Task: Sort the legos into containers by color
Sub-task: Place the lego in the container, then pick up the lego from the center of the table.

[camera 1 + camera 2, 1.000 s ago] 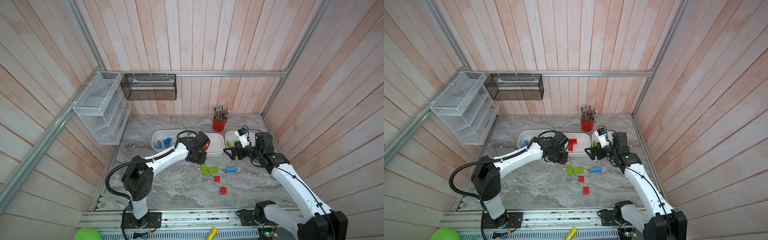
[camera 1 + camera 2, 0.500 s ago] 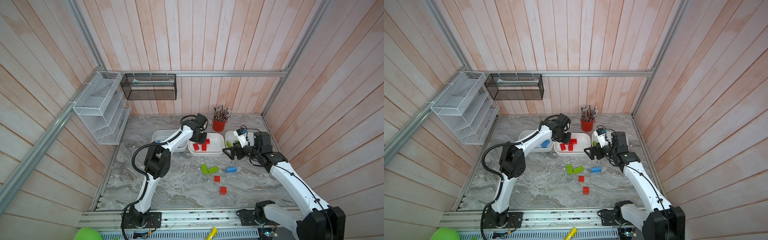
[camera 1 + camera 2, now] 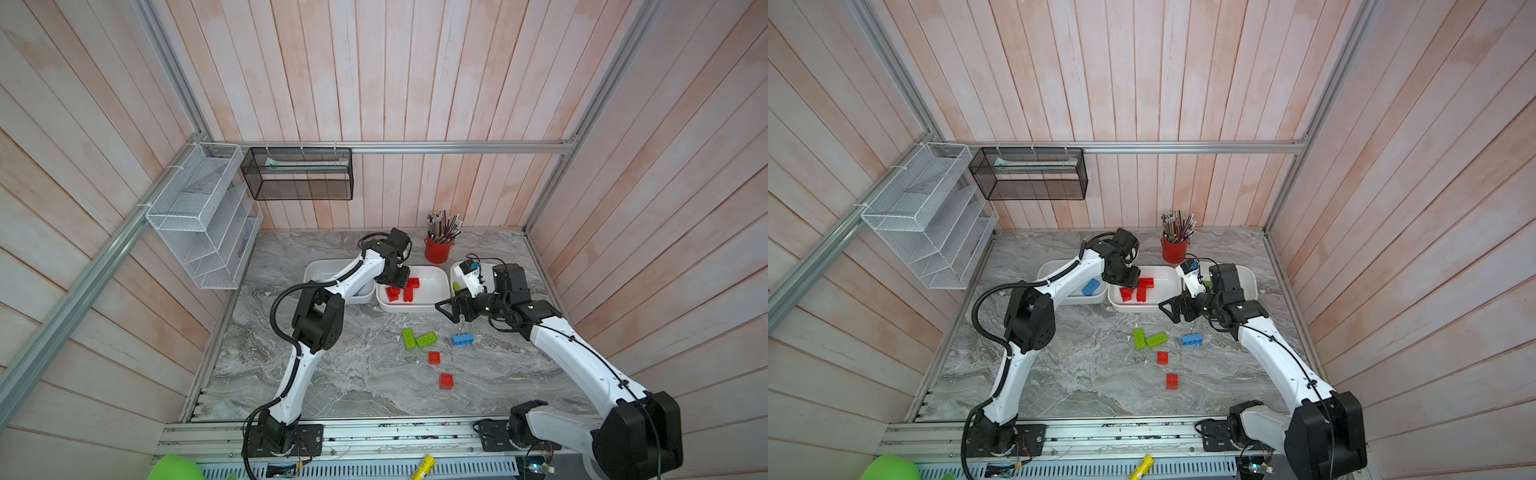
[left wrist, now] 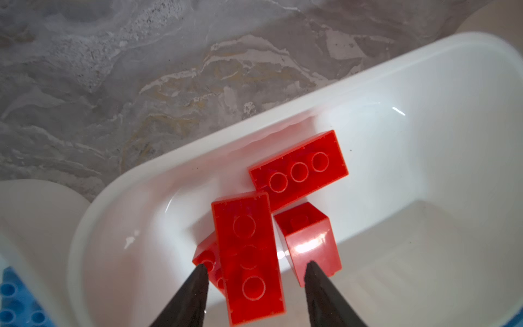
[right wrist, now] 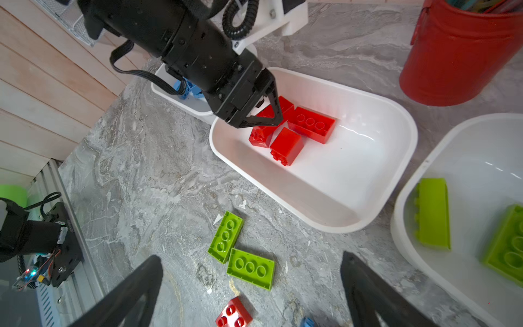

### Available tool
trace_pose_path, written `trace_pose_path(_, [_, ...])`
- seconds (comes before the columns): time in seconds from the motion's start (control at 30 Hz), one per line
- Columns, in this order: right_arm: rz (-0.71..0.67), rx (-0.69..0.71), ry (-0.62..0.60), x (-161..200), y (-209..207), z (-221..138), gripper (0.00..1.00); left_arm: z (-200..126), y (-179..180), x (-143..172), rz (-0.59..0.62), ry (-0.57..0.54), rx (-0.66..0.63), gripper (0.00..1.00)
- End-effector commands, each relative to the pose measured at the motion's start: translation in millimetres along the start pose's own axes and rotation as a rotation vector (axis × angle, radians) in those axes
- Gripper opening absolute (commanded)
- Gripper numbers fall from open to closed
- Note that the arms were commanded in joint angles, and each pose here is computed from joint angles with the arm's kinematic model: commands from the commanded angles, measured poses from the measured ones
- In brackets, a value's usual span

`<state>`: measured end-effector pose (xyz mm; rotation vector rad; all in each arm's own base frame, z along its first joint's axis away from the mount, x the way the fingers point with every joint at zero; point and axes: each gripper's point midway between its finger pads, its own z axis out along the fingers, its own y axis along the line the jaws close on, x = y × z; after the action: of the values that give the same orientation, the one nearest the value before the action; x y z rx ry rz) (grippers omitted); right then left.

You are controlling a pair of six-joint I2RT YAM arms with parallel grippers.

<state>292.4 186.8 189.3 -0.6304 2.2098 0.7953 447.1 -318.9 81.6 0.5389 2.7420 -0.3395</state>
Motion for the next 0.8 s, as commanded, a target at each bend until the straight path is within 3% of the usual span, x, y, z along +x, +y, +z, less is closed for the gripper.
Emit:
trace_pose_path(0.0, [0.002, -0.031, 0.005, 0, 10, 7, 0.97, -32, -3, -8, 0.006, -0.057, 0.02, 0.61])
trace_pose_path(0.17, [0.027, -0.034, 0.041, 10, 22, 25, 0.96, -102, -8, -6, 0.003, -0.184, 0.064, 0.71])
trace_pose_path(0.4, [0.094, 0.058, 0.164, 38, 32, 66, 0.92, -151, 18, 48, -0.057, -0.216, 0.127, 0.81])
trace_pose_path(0.77, [0.15, 0.311, 0.355, 84, 33, 111, 0.86, -167, 45, 109, -0.16, -0.222, 0.2, 0.87])
